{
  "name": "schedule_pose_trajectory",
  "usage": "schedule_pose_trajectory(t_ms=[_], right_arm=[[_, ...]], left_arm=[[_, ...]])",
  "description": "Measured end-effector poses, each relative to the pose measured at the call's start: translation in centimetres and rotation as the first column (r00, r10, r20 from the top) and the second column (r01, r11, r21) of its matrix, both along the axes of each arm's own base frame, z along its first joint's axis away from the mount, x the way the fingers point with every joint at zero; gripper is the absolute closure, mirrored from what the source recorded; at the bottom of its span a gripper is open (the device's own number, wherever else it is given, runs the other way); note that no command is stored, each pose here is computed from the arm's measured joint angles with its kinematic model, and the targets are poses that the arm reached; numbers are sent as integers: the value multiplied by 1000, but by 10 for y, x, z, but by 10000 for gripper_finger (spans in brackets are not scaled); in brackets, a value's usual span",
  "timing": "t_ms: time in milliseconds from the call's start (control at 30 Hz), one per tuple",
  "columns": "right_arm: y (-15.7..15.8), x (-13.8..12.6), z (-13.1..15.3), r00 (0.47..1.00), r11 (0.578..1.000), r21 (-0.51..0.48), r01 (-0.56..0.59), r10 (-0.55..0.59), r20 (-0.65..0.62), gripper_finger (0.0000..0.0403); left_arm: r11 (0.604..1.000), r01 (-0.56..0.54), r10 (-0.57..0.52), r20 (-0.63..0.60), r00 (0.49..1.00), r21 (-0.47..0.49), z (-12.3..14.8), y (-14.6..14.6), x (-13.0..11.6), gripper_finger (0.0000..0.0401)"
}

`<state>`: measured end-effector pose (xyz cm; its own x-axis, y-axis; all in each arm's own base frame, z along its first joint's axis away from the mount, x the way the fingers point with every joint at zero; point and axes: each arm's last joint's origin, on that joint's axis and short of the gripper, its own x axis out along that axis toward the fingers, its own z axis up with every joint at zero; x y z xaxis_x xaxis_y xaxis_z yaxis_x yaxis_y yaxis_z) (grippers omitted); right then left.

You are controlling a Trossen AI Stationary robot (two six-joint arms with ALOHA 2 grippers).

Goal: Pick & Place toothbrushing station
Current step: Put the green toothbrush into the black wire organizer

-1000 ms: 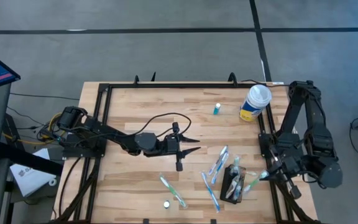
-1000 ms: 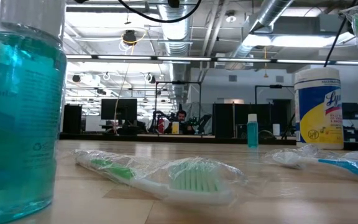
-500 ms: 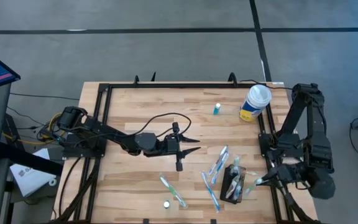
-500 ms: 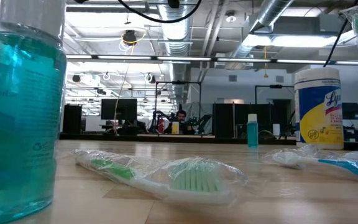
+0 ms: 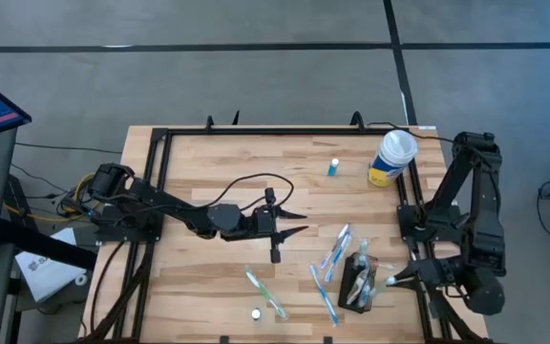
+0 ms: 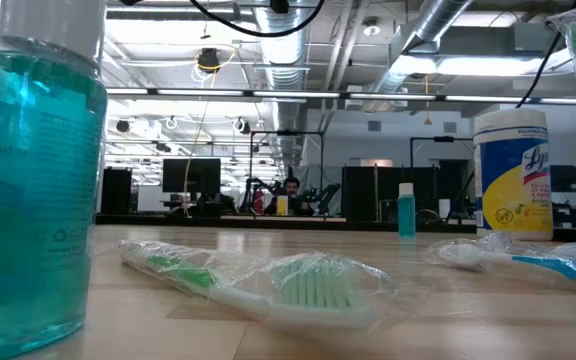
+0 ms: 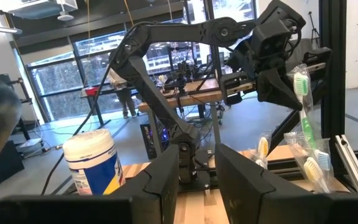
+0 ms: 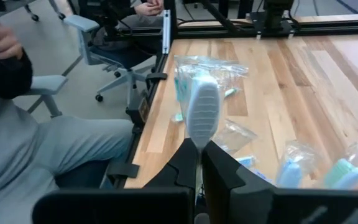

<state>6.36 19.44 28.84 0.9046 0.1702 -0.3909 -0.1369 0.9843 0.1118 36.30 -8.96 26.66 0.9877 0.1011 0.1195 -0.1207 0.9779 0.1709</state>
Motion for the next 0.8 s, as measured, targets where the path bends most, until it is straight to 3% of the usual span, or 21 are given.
schedule_pose_trajectory(t_ms=[800], right_arm=[[14,7,-11,1000,1000,-20,1,-2,-18,401]], left_arm=[[1000,0,0,-21,1000,6,-2,0,0,302]])
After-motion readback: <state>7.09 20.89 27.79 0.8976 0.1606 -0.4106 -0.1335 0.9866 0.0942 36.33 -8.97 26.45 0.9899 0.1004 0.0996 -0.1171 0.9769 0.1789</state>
